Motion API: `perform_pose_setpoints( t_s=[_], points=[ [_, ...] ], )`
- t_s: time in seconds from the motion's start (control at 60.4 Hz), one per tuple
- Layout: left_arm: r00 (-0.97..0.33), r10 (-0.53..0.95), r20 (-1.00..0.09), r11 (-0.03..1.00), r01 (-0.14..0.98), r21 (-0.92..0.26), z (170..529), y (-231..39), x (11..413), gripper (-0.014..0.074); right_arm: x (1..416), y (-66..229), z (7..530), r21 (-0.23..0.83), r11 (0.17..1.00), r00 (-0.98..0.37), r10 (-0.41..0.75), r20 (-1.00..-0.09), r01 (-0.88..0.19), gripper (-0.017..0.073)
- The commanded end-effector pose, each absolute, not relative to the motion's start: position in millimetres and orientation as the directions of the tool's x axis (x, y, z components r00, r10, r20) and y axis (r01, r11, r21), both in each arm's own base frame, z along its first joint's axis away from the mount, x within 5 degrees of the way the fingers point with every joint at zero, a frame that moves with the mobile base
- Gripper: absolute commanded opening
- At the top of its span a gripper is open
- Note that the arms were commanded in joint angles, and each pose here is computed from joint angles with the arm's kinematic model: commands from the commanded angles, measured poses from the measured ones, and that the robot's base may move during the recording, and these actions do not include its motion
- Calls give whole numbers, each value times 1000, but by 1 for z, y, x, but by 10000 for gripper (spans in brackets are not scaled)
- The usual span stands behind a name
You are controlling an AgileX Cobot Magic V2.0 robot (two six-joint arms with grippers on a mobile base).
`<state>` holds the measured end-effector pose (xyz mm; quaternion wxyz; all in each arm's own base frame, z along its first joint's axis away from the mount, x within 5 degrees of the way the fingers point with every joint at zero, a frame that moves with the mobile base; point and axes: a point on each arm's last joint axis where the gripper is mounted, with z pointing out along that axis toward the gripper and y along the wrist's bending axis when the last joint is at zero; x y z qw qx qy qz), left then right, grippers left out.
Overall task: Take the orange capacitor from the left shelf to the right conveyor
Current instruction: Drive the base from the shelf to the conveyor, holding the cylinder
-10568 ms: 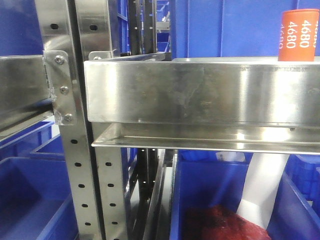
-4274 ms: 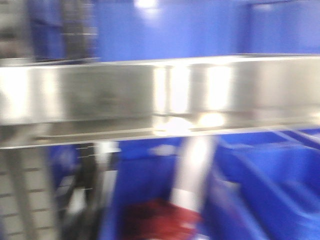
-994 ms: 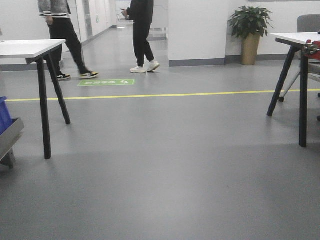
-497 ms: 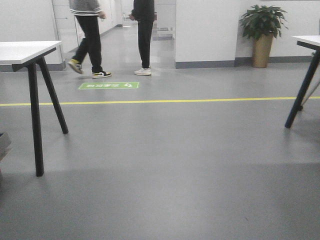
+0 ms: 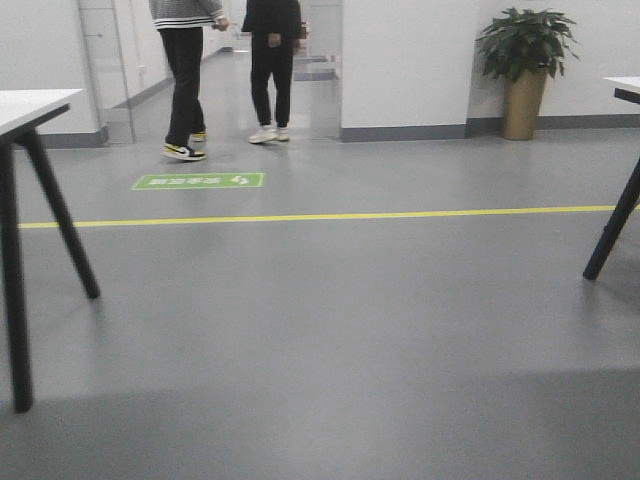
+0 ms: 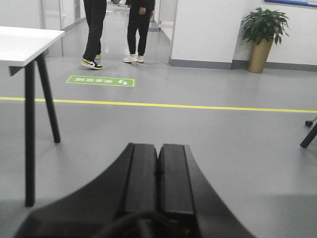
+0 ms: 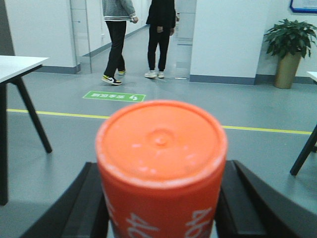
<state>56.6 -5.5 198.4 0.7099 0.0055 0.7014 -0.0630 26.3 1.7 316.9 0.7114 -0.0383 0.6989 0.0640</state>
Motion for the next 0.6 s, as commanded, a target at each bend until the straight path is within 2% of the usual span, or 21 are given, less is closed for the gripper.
perform_pose_setpoints(
  t_s=[0.0, 0.58],
  points=[
    [121, -94, -988, 991, 105, -81, 209, -5, 54, -105, 24, 1, 333, 22, 990, 120, 39, -992, -142, 199],
    [121, -94, -988, 991, 105, -81, 209, -5, 54, -105, 24, 1, 333, 22, 990, 120, 39, -992, -142, 199]
  ],
)
